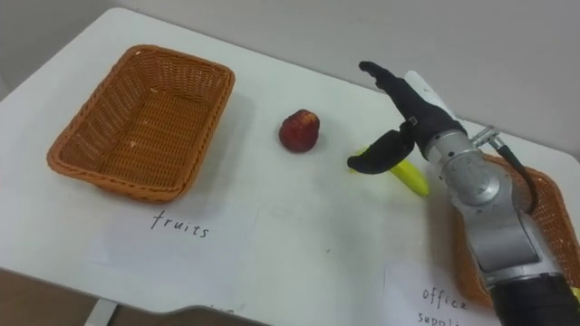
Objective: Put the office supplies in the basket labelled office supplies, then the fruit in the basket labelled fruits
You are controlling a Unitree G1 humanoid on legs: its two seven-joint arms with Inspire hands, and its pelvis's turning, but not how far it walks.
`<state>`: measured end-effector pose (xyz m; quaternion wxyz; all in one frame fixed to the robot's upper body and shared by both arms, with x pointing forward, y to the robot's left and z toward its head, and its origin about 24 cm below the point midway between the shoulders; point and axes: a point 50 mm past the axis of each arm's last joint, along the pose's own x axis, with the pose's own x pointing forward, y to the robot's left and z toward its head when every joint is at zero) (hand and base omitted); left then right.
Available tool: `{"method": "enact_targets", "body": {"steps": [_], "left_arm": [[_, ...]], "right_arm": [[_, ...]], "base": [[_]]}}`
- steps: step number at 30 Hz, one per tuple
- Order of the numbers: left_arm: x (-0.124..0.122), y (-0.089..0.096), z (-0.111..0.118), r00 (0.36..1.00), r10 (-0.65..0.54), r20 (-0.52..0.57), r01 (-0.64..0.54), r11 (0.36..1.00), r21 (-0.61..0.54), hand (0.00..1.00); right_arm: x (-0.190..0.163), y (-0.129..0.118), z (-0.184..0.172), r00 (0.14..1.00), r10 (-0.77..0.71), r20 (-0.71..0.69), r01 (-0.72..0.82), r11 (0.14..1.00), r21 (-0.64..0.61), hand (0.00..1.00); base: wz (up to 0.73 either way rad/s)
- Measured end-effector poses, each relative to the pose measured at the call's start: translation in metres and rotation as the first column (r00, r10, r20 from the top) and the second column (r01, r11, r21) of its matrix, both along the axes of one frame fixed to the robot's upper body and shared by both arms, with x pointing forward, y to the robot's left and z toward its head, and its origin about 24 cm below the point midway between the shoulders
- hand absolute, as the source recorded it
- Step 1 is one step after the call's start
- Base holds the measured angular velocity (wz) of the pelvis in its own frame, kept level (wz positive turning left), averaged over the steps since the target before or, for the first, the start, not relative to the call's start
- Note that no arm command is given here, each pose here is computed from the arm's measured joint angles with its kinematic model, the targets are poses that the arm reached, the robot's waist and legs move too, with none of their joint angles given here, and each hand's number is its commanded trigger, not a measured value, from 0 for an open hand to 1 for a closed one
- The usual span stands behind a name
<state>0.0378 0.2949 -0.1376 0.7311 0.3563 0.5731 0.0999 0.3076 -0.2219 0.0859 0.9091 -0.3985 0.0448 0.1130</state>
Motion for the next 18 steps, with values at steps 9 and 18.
{"method": "enact_targets", "body": {"steps": [9,18], "left_arm": [[0.005,-0.002,0.0,0.999,-0.041,-0.012,0.041,0.999,-0.002,0.0],[0.021,-0.002,0.001,0.998,-0.068,0.013,0.068,0.998,-0.003,0.0]], "right_arm": [[0.002,-0.006,-0.02,0.992,0.005,-0.129,-0.022,0.992,-0.128,0.0],[0.004,-0.013,-0.024,0.986,-0.003,-0.168,-0.03,0.98,-0.195,0.0]], "base": [[0.0],[0.0]]}}
